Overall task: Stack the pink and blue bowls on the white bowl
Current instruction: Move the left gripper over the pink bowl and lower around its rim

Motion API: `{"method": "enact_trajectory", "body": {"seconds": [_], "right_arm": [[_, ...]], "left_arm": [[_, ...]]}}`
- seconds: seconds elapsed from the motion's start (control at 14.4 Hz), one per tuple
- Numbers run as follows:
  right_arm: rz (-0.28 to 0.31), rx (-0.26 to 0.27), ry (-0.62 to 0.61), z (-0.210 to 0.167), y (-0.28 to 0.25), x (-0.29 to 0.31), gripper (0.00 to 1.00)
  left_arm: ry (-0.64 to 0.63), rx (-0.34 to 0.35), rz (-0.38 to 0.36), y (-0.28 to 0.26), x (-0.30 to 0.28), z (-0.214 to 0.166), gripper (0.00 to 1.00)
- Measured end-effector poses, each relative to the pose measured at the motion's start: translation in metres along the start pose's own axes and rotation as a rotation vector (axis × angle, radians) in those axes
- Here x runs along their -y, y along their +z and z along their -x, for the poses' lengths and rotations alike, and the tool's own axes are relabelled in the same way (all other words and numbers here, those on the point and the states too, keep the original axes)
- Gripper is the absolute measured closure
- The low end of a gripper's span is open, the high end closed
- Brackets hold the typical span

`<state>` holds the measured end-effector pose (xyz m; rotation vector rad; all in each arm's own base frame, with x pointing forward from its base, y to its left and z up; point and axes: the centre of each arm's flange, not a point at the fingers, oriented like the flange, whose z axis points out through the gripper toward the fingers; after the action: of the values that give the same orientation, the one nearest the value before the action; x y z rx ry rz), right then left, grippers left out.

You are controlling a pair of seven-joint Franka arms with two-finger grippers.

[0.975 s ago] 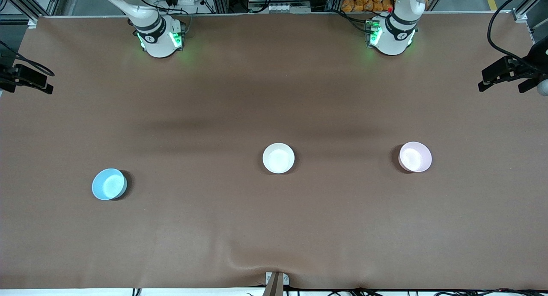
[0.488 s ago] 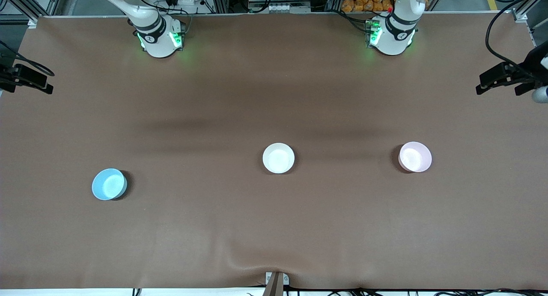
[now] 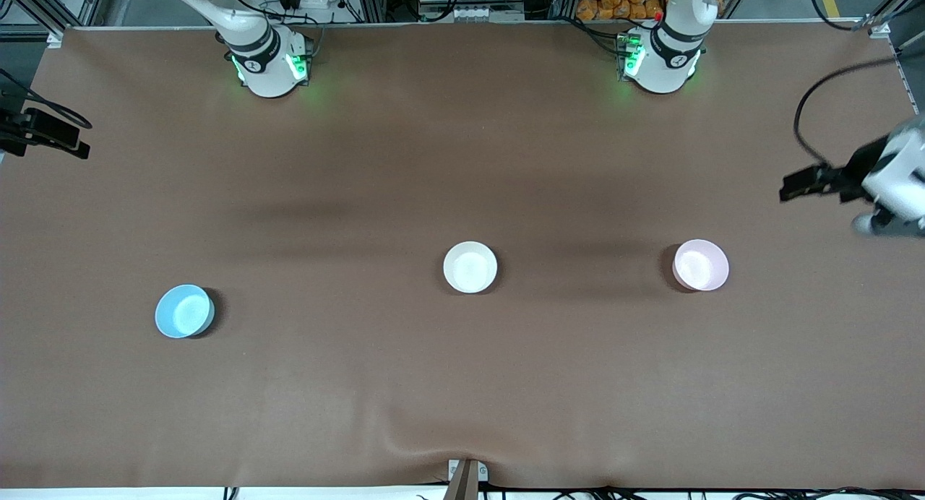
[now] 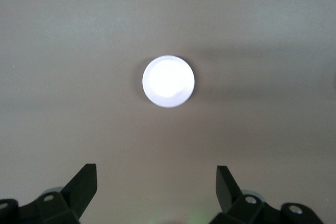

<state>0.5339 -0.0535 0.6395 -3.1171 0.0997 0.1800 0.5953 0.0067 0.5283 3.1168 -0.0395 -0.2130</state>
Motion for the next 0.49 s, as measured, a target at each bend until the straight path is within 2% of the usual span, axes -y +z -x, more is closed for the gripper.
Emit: {"method": "enact_trajectory", "body": {"seconds": [0.49], "right_arm": [[0.0, 0.0, 0.0, 0.0, 0.0, 0.0, 0.0]], "left_arm": [[0.042, 0.003, -0.023, 0.118, 0.013, -0.058, 0.0]]}}
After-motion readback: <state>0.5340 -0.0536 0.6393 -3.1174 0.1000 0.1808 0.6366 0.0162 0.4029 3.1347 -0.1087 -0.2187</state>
